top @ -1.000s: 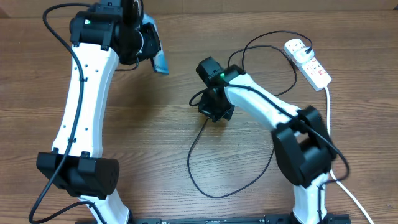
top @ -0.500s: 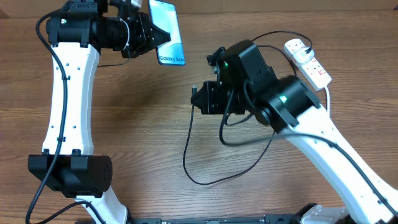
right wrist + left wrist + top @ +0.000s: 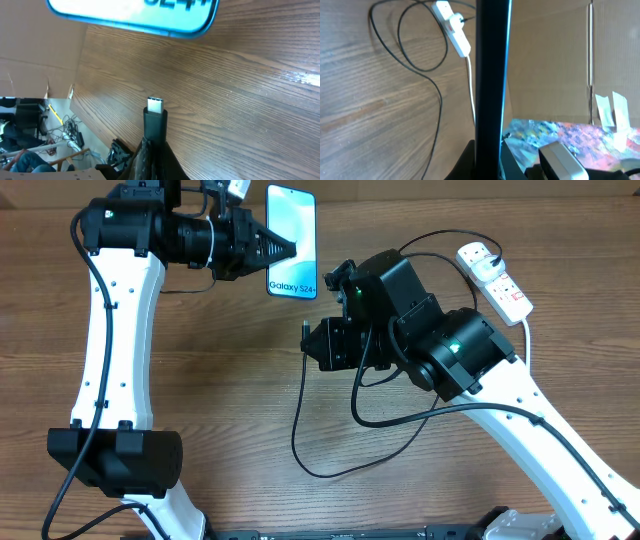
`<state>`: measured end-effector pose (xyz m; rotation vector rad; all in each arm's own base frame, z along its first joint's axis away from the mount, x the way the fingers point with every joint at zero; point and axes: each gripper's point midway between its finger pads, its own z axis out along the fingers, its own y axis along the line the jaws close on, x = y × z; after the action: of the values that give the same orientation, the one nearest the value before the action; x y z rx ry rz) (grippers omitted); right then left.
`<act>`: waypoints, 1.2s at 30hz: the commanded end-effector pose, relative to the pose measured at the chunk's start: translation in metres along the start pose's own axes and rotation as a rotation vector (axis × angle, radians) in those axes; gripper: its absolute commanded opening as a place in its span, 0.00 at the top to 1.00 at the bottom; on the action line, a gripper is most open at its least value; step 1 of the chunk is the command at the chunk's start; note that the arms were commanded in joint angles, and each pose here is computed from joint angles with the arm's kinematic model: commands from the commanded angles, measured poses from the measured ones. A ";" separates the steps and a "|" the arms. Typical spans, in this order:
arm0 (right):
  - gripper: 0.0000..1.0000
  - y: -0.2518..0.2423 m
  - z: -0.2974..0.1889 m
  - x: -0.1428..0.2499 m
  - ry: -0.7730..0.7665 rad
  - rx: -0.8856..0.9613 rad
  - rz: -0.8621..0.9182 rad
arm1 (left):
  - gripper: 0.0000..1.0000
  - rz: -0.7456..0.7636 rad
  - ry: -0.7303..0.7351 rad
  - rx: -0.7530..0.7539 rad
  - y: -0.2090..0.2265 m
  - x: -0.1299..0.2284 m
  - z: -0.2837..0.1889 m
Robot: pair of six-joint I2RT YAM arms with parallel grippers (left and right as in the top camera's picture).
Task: Plug charger to phone and switch on socket
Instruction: 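Raise the phone upright with the left gripper above the plug, then push the USB-C plug up into the phone's bottom port with the right gripper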
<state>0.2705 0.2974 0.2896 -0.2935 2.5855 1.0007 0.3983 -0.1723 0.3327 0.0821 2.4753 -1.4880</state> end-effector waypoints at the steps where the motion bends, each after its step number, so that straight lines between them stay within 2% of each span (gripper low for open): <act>1: 0.96 0.005 -0.003 -0.005 -0.024 -0.007 -0.005 | 0.96 0.093 0.003 0.066 -0.027 0.005 -0.006; 9: 0.96 0.017 -0.004 -0.011 -0.036 -0.067 0.006 | 0.96 0.089 0.020 0.061 -0.025 0.011 -0.006; 36: 0.96 0.022 -0.003 -0.012 -0.036 -0.095 0.041 | 0.96 0.101 0.037 0.103 -0.033 0.015 -0.005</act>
<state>0.2750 0.3086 0.3031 -0.2312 2.5441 1.1060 0.3854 -0.1780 0.3349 0.1451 2.4735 -1.5461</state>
